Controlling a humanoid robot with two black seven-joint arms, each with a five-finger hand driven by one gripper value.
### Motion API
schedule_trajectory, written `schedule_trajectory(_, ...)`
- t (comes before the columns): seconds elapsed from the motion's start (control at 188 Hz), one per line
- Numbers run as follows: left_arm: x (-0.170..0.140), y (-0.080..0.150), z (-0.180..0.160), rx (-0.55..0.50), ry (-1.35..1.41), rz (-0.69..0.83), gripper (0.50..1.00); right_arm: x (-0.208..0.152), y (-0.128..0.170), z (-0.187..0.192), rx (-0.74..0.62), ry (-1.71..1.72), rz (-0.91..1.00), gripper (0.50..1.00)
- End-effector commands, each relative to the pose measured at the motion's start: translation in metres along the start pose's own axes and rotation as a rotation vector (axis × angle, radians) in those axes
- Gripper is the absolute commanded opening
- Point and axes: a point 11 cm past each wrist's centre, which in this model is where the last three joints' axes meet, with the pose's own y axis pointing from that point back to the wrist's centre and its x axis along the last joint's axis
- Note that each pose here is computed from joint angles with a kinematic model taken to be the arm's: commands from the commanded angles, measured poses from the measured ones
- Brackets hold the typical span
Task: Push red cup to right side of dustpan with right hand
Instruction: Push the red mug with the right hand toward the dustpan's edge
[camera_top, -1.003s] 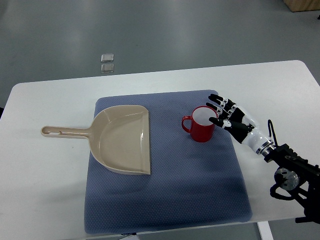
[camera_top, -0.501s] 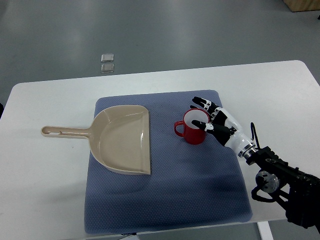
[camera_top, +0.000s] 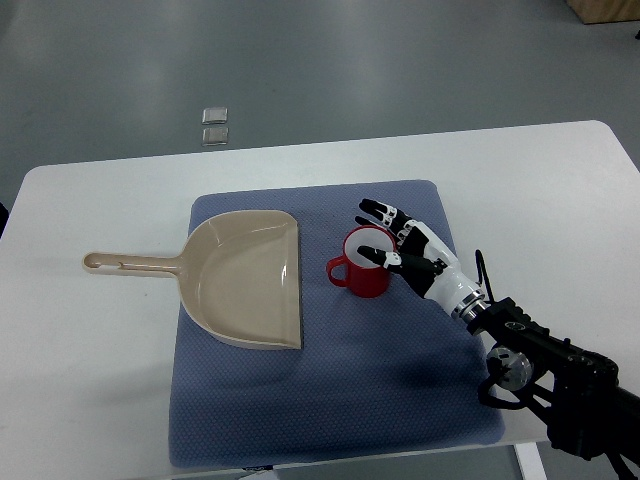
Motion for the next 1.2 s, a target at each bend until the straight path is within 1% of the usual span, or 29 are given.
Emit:
schedule_trajectory(0.0,0.000,0.000,0.000,0.000,0.000,0.000,1.000,-0.004,-0.002,0.001,0.001,-0.008,-0.007,0.932)
schedule_trajectory(0.496,0.000,0.000,0.000,0.000,0.000,0.000,1.000,-0.028,-0.010,0.010,-0.011,0.010,-0.064,0.932)
schedule_trajectory(0.848,0.000,0.000,0.000,0.000,0.000,0.000,1.000,-0.055,-0.018,0.023,-0.040,-0.002,-0.131,0.932)
schedule_trajectory(1.195,0.000,0.000,0.000,0.000,0.000,0.000,1.000,-0.061,-0.019,0.023,-0.036,-0.006,-0.145,0.932)
